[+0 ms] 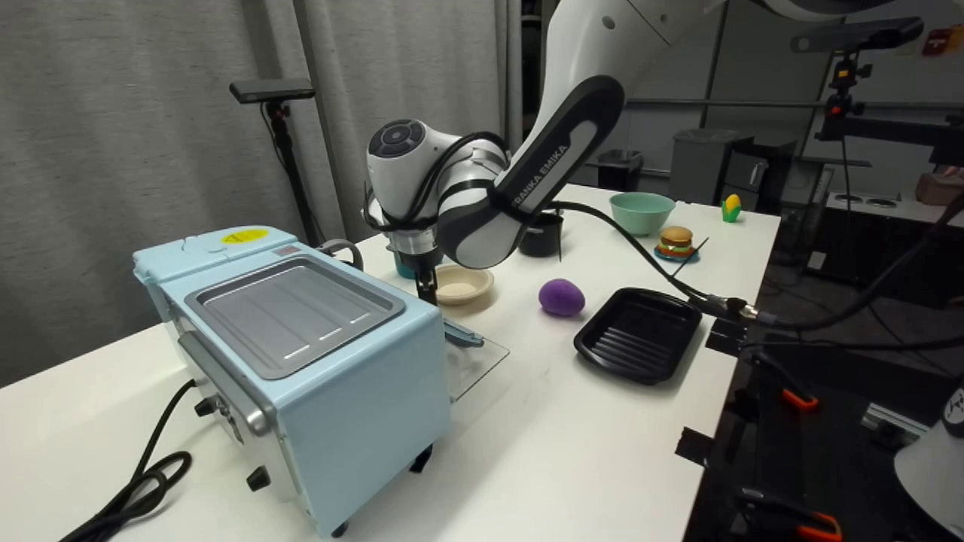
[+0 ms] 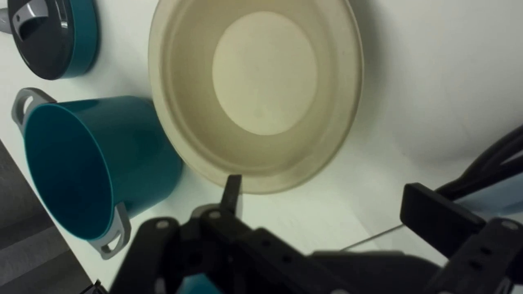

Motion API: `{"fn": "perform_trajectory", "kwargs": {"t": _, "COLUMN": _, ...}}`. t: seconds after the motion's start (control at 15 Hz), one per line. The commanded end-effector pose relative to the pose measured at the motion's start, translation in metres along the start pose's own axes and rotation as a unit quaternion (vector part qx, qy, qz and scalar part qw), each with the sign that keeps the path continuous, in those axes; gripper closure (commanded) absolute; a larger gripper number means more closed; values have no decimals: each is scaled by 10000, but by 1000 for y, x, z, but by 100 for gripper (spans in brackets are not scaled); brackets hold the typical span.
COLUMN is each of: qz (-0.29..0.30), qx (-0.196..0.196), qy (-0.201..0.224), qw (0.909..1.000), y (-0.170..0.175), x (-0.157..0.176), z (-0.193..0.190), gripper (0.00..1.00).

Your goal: Open, close and open the toaster oven

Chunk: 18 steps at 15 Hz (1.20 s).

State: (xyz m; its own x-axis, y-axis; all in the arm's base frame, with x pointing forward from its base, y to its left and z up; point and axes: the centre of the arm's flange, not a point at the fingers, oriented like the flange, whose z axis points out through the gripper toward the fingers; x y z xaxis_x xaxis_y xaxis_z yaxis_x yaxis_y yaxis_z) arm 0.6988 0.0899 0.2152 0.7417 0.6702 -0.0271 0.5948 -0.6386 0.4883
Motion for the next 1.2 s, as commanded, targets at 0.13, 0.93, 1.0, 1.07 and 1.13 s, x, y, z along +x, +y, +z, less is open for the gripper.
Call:
{"fn": "perform_trajectory", "kwargs": {"t": 0.13, "qz": -46, "qx": -292, "qy": -144, "qw": 9995, "y": 10, "x": -13, "z": 20, "gripper": 0}}
{"fn": "perform_trajectory", "kwargs": {"t": 0.93, "qz": -79, "qx": -342, "qy": 62, "qw": 9994, "y": -1, "x": 2, "z": 25, "gripper": 0}}
{"fn": "perform_trajectory", "kwargs": {"t": 1.0, "qz": -80, "qx": -348, "qy": 72, "qw": 9993, "y": 0, "x": 3, "z": 24, "gripper": 0}}
{"fn": "perform_trajectory", "kwargs": {"t": 1.07, "qz": -71, "qx": -360, "qy": 82, "qw": 9993, "y": 1, "x": 4, "z": 23, "gripper": 0}}
{"fn": "perform_trajectory", "kwargs": {"t": 1.13, "qz": -50, "qx": -374, "qy": 96, "qw": 9992, "y": 2, "x": 3, "z": 21, "gripper": 0}}
